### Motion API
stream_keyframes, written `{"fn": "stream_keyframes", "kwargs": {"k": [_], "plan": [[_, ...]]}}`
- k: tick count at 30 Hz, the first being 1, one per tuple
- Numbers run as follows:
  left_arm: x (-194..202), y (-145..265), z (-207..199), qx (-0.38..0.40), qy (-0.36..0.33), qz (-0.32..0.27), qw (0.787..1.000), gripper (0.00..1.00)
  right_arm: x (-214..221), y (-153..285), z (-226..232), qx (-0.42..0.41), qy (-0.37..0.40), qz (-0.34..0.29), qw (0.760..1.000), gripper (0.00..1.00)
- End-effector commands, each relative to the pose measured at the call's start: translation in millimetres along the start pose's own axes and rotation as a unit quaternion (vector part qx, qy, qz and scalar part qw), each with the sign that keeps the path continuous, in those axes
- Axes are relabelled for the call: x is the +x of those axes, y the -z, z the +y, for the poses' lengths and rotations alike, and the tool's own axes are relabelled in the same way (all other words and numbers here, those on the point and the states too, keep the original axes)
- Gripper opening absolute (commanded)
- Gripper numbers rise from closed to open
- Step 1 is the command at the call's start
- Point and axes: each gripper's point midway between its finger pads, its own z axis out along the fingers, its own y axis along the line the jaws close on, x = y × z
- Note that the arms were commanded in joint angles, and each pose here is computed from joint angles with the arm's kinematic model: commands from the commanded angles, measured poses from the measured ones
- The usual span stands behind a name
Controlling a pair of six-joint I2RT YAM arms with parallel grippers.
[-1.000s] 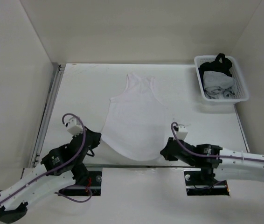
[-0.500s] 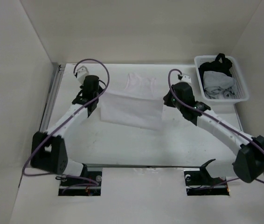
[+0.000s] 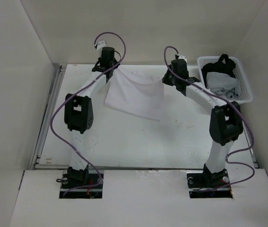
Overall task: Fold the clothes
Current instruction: Fold the tank top
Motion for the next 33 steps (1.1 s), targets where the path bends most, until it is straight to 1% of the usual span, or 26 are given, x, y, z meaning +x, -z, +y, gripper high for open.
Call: {"fn": "stream_keyframes", "kwargs": {"k": [1,5,10,15,16,17,18,19,21,22,25,27,28,30,31,33], "plan": [[-31.7,-12.2,-11.8,0.008,-0.016,-0.018,1.0,0.01,-24.7,-16.8,0.4,-0.008,-0.002,-0.012,1.0,0.0],[-24.4,-39.5,0.6,-0.009,-0.022,-0.01,1.0,0.04,-27.8,-43.6,-14.9,0.006,-0.01,-0.003,1.0,0.0],[-25.2,-67.4,11.3,-0.009,-0.008,-0.028,1.0,0.1,-33.4,-73.2,-26.4,0.013,-0.019,0.001,1.0,0.01],[-27.8,-88.8,11.5,-0.002,-0.001,-0.047,0.999,0.18,-31.6,-100.6,-28.5,0.019,-0.024,0.003,1.0,0.02],[-31.2,-90.2,8.9,0.002,-0.001,-0.053,0.999,0.21,-30.8,-104.2,-29.5,0.022,-0.027,0.003,0.999,0.02],[-36.4,-90.4,7.1,0.004,-0.003,-0.062,0.998,0.26,-29.8,-107.3,-30.6,0.024,-0.03,0.003,0.999,0.03],[-44.8,-87.4,4.1,0.008,-0.005,-0.073,0.997,0.3,-31.6,-109.9,-30.6,0.026,-0.034,-0.002,0.999,0.05],[-51.0,-84.3,2.3,0.011,-0.005,-0.08,0.997,0.3,-34.1,-111.8,-31.1,0.03,-0.038,-0.007,0.999,0.09],[-61.5,-74.3,1.6,0.016,-0.006,-0.086,0.996,0.31,-38.6,-114.1,-30.1,0.034,-0.037,-0.015,0.999,0.12],[-58.9,-69.4,2.2,0.018,-0.009,-0.078,0.997,0.32,-42.0,-114.8,-30.9,0.039,-0.035,-0.018,0.998,0.18],[-26.5,-55.8,22.0,0.0,-0.018,-0.039,0.999,0.32,-42.6,-105.2,-39.6,0.069,-0.037,-0.016,0.997,0.35],[-3.0,-44.4,36.9,-0.016,-0.019,-0.015,1.0,0.31,-43.2,-92.5,-38.1,0.075,-0.026,-0.026,0.997,0.39],[14.0,-34.4,47.7,-0.03,-0.01,0.0,0.999,0.31,-40.0,-83.7,-32.8,0.073,-0.02,-0.03,0.997,0.4],[35.7,-19.8,61.5,-0.044,-0.007,0.02,0.999,0.3,-34.6,-65.1,-18.5,0.064,0.002,-0.043,0.997,0.42],[46.7,-12.7,67.9,-0.049,-0.005,0.03,0.998,0.3,-30.0,-57.8,-12.4,0.058,0.007,-0.043,0.997,0.4],[62.6,-1.2,77.6,-0.054,0.0,0.045,0.997,0.29,-5.8,-42.7,9.5,0.029,0.025,-0.023,0.999,0.31]]}}
